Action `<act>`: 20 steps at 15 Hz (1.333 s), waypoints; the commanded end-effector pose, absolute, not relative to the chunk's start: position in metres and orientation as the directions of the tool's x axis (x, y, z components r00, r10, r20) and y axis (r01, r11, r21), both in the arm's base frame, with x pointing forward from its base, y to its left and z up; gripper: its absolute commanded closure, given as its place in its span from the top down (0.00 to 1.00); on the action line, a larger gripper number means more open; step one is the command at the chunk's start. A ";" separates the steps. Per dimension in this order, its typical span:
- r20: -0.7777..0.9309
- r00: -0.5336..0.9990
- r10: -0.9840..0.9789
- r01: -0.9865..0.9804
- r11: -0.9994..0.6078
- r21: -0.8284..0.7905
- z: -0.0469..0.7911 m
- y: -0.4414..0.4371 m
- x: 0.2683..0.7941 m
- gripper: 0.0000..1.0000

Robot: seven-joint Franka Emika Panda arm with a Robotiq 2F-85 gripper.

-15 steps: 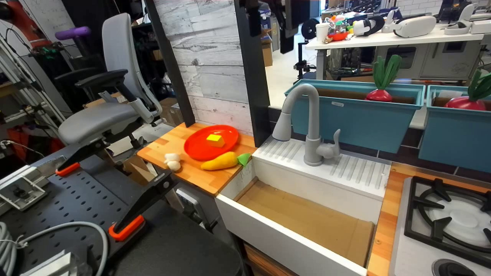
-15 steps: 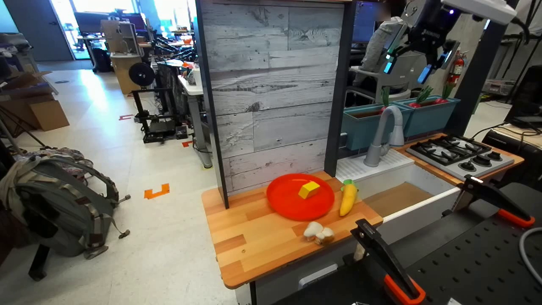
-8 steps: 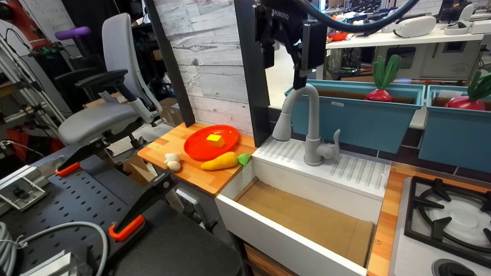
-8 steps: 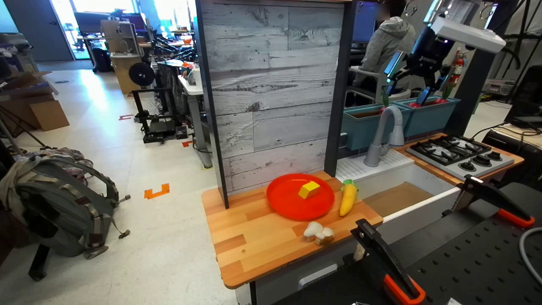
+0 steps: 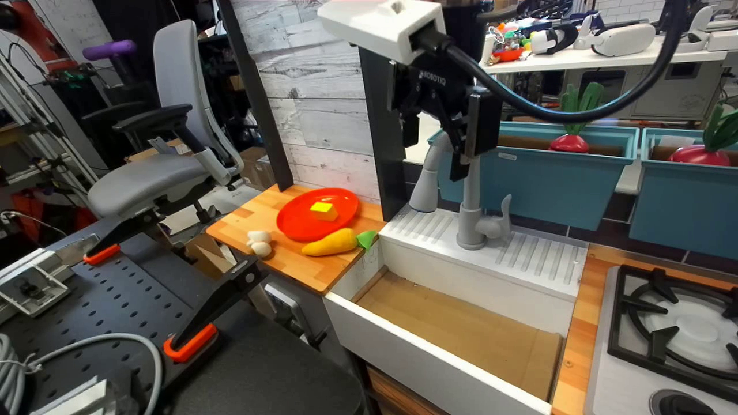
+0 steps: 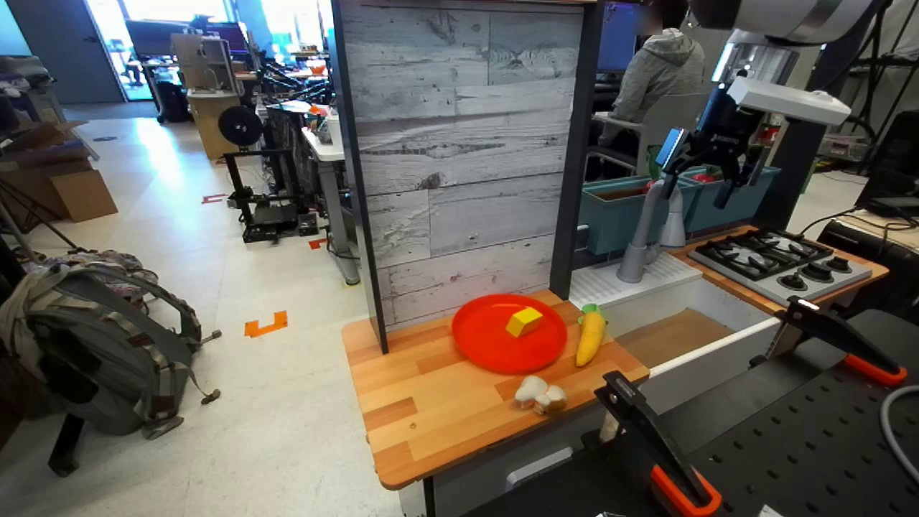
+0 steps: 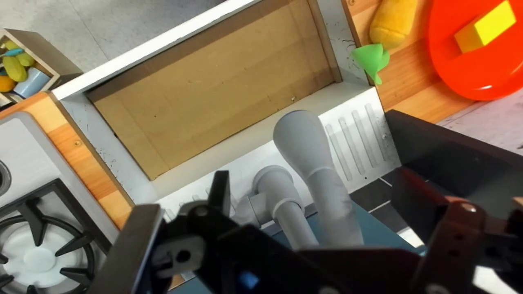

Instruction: Move the tap to the left

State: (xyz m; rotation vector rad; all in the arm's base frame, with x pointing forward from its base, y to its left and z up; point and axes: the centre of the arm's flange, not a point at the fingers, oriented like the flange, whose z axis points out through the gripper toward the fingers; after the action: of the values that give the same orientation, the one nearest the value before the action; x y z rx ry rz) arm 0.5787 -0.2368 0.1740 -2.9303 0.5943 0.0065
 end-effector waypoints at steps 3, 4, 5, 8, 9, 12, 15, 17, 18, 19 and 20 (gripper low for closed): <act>-0.039 0.932 -0.359 -0.361 -0.924 -0.125 0.153 -0.238 0.592 0.74; -0.043 0.933 -0.356 -0.359 -0.925 -0.122 0.150 -0.238 0.593 0.65; -0.043 0.935 -0.353 -0.356 -0.927 -0.118 0.148 -0.238 0.594 0.58; -0.039 0.939 -0.341 -0.343 -0.933 -0.111 0.143 -0.237 0.595 0.34; -0.038 0.939 -0.341 -0.343 -0.933 -0.109 0.143 -0.236 0.595 0.27; -0.046 0.941 -0.334 -0.338 -0.932 -0.131 0.143 -0.229 0.596 0.06; -0.050 0.932 -0.359 -0.362 -0.918 -0.161 0.147 -0.223 0.599 0.08; -0.056 0.917 -0.394 -0.397 -0.893 -0.211 0.150 -0.216 0.606 0.08; -0.069 0.907 -0.417 -0.421 -0.876 -0.235 0.152 -0.213 0.611 0.08; -0.077 0.897 -0.435 -0.440 -0.861 -0.254 0.153 -0.211 0.614 0.08; -0.085 0.887 -0.453 -0.458 -0.845 -0.277 0.154 -0.208 0.618 0.08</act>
State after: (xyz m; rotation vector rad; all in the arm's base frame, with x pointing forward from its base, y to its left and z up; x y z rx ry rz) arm 0.5938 -0.2221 0.1478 -2.8901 0.6200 0.0536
